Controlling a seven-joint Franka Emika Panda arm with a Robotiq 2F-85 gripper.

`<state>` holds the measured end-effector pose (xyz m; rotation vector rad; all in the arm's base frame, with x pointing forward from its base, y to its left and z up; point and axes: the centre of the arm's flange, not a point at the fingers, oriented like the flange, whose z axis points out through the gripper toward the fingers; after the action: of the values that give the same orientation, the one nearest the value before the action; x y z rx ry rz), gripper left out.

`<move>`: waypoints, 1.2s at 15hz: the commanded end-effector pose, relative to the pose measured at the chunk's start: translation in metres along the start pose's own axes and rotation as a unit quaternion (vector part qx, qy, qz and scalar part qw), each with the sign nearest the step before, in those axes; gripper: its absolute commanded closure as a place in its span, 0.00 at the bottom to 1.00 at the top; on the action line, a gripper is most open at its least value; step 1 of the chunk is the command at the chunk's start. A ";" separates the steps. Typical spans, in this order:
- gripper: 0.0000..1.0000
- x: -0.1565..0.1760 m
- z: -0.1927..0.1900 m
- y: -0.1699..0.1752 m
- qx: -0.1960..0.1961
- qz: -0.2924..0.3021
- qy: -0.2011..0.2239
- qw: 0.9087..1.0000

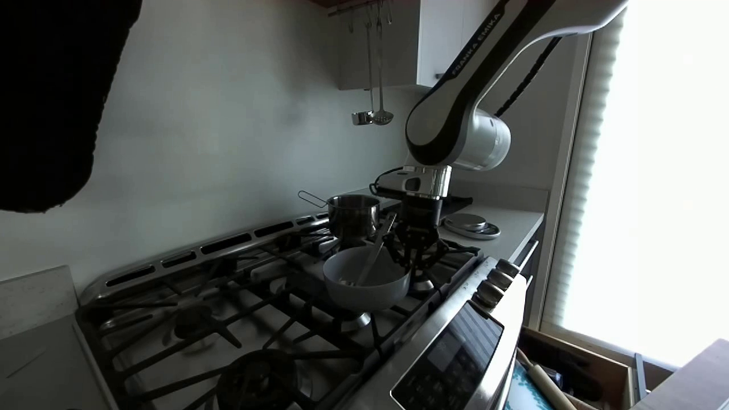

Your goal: Put the grey bowl on the stove, then remove the serve spoon from the bowl

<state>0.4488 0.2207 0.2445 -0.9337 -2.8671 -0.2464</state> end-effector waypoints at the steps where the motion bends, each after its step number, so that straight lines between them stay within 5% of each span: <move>1: 0.98 0.001 -0.005 -0.003 -0.012 -0.004 -0.021 1.000; 7: 0.98 0.000 -0.002 -0.007 -0.017 -0.004 -0.023 1.000; 8: 0.75 0.000 -0.002 -0.007 -0.016 -0.005 -0.020 1.000; 13: 0.38 -0.002 -0.005 -0.005 -0.020 -0.006 -0.025 0.999; 15: 0.33 -0.002 -0.008 -0.004 -0.022 -0.007 -0.024 0.999; 18: 0.02 0.005 -0.021 -0.001 -0.025 -0.010 -0.015 1.000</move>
<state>0.4522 0.2197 0.2502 -0.9511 -2.9093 -0.2927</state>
